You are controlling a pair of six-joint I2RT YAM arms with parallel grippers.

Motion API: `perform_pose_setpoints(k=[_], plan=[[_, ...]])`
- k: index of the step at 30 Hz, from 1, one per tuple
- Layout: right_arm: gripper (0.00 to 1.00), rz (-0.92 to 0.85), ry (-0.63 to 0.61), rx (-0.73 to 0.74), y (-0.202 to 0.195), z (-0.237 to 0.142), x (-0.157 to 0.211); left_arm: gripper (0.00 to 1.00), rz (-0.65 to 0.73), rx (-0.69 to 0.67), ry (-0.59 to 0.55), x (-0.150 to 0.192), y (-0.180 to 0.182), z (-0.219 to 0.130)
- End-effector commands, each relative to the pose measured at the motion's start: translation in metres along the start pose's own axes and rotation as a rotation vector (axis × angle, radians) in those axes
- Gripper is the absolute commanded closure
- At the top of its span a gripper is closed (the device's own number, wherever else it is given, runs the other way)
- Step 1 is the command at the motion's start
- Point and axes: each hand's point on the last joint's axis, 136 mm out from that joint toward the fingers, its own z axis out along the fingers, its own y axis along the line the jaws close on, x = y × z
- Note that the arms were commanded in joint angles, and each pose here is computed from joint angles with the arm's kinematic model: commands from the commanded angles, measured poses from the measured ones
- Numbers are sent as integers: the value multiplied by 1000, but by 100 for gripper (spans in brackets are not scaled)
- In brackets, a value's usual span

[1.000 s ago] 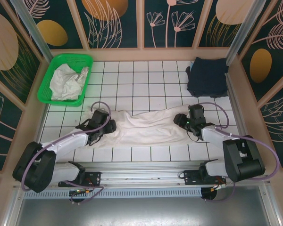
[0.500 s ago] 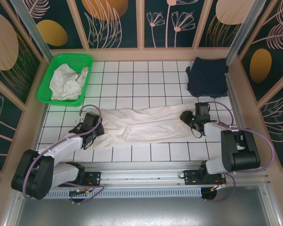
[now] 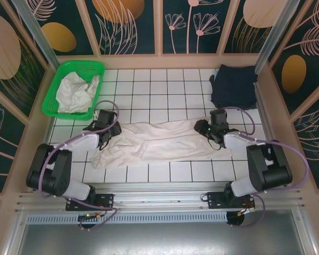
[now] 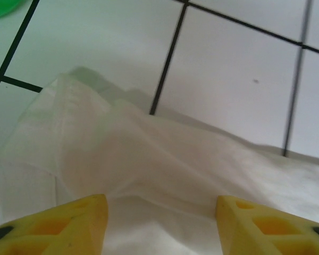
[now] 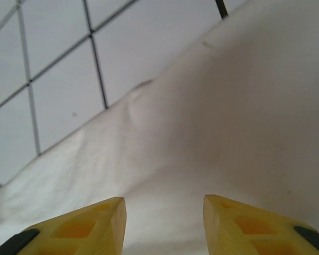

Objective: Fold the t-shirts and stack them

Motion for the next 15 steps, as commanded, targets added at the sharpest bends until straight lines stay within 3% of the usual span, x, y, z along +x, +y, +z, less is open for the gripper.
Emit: perform_pose_setpoints(k=[1, 4, 5, 10, 15], plan=[[57, 2, -13, 51, -12, 9, -7, 56, 30, -16, -33, -20, -3, 10], [58, 34, 8, 93, -32, 14, -4, 83, 28, -55, -16, -27, 6, 20], [58, 49, 8, 105, -39, 14, -3, 86, 25, -59, -14, -28, 8, 21], [58, 106, 6, 111, -62, 9, 1, 100, -11, -64, -28, -28, 22, 20], [58, 104, 21, 52, -49, 6, 0, 100, -23, -65, 17, -17, 25, 30]])
